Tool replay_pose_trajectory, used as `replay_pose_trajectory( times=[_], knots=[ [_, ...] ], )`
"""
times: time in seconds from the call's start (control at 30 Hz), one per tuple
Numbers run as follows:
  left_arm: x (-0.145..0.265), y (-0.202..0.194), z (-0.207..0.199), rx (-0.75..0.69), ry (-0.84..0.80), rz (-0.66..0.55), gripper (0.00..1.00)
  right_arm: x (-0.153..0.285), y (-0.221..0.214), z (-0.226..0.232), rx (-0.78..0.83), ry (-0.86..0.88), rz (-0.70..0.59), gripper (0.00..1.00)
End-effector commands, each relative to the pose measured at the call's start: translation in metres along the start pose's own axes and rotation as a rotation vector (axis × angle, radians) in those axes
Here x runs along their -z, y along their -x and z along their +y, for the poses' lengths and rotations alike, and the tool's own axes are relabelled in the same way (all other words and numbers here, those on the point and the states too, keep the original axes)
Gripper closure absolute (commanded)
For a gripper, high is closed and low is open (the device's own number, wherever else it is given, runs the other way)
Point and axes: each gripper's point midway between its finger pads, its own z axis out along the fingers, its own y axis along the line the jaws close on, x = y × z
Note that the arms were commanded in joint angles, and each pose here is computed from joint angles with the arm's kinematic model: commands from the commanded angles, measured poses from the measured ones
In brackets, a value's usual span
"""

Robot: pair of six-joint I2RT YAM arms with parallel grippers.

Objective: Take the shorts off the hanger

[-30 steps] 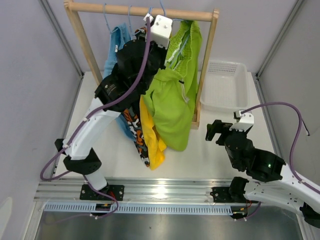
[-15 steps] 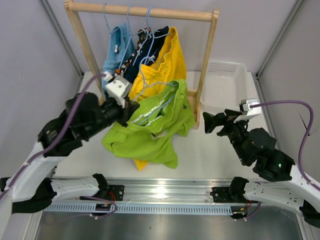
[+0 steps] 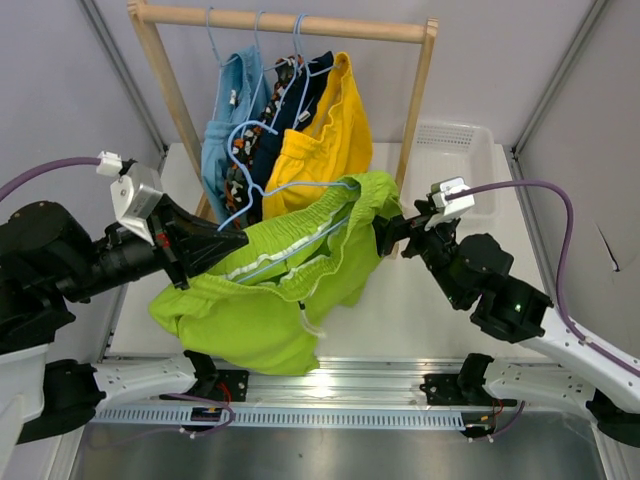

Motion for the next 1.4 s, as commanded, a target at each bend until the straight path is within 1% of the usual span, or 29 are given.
replay_pose_trajectory(
  times=[0.0,0.2,0.23,0.3,0.33,0.37,0.4,0.43,0.53,0.63,0.7,0.73,0.77,0.8,0.83,0.87,0.9,0.93,0.97,1.0,1.1,1.2,1.23,1.27,1.3,1.33,1.37],
  knots=[
    [0.014,0.017,-0.019,0.029,-0.086,-0.059,1.00,0.002,0.048,0.002,-0.057,0.028,-0.123,0.00],
    [0.019,0.009,-0.024,0.039,-0.110,-0.040,1.00,-0.002,0.050,0.003,-0.066,0.037,-0.143,0.01],
    [0.021,0.008,-0.025,0.037,-0.114,-0.045,1.00,-0.003,0.050,0.002,-0.068,0.039,-0.150,0.08],
    [0.023,0.009,-0.029,0.037,-0.140,-0.054,1.00,-0.005,0.047,0.008,-0.067,0.076,-0.156,0.28],
    [0.024,0.011,-0.031,0.038,-0.148,-0.066,1.00,-0.007,0.044,0.010,-0.081,0.090,-0.152,0.53],
    [0.024,0.011,-0.032,0.039,-0.155,-0.068,1.00,-0.011,0.039,0.009,-0.085,0.092,-0.143,0.70],
    [0.024,0.011,-0.033,0.040,-0.161,-0.069,1.00,-0.013,0.042,0.014,-0.107,0.123,-0.159,0.85],
    [0.025,0.013,-0.033,0.042,-0.161,-0.073,1.00,-0.018,0.037,0.017,-0.128,0.127,-0.146,1.00],
    [0.023,0.010,-0.033,0.047,-0.158,-0.058,1.00,-0.025,0.033,0.016,-0.140,0.124,-0.142,1.00],
    [0.022,0.004,-0.028,0.054,-0.131,-0.034,1.00,-0.031,0.037,-0.006,-0.151,0.036,-0.162,1.00],
    [0.024,-0.003,-0.026,0.060,-0.121,-0.011,1.00,-0.034,0.046,-0.040,-0.167,-0.060,-0.195,1.00],
    [0.025,-0.006,-0.026,0.061,-0.121,-0.005,1.00,-0.034,0.052,-0.049,-0.175,-0.069,-0.210,1.00],
    [0.024,-0.014,-0.025,0.068,-0.115,0.017,1.00,-0.036,0.058,-0.082,-0.195,-0.150,-0.234,1.00],
    [0.025,-0.016,-0.025,0.070,-0.114,0.021,1.00,-0.037,0.062,-0.095,-0.206,-0.169,-0.243,1.00],
    [0.027,-0.019,-0.026,0.074,-0.121,0.026,1.00,-0.039,0.066,-0.099,-0.210,-0.136,-0.243,1.00],
    [0.027,-0.024,-0.026,0.078,-0.120,0.039,1.00,-0.039,0.074,-0.111,-0.221,-0.154,-0.252,1.00],
    [0.030,-0.029,-0.025,0.086,-0.116,0.047,1.00,-0.040,0.077,-0.141,-0.253,-0.223,-0.264,1.00],
    [0.030,-0.032,-0.024,0.088,-0.112,0.051,1.00,-0.041,0.080,-0.151,-0.266,-0.230,-0.266,1.00],
    [0.032,-0.034,-0.024,0.090,-0.109,0.052,1.00,-0.042,0.082,-0.150,-0.276,-0.190,-0.261,1.00],
    [0.034,-0.036,-0.023,0.093,-0.104,0.053,1.00,-0.040,0.083,-0.162,-0.301,-0.209,-0.269,1.00],
    [0.035,-0.036,-0.020,0.094,-0.088,0.044,1.00,-0.041,0.069,-0.158,-0.327,-0.183,-0.240,1.00],
    [0.029,-0.030,-0.015,0.083,-0.062,0.017,1.00,-0.041,0.045,-0.130,-0.338,-0.099,-0.182,1.00],
    [0.022,-0.029,-0.011,0.081,-0.046,0.019,1.00,-0.034,0.044,-0.096,-0.315,0.000,-0.177,1.00],
    [0.016,-0.021,-0.002,0.071,0.003,-0.011,1.00,-0.030,0.039,-0.083,-0.302,0.018,-0.171,1.00],
    [0.009,-0.018,0.004,0.060,0.029,-0.023,1.00,-0.028,0.023,-0.068,-0.287,0.043,-0.138,1.00],
    [-0.005,-0.020,0.012,0.053,0.059,-0.012,1.00,-0.018,0.023,-0.056,-0.247,0.060,-0.148,1.00],
    [-0.015,-0.007,0.018,0.042,0.085,-0.061,1.00,-0.010,0.014,-0.023,-0.242,0.148,-0.111,1.00]
  ],
)
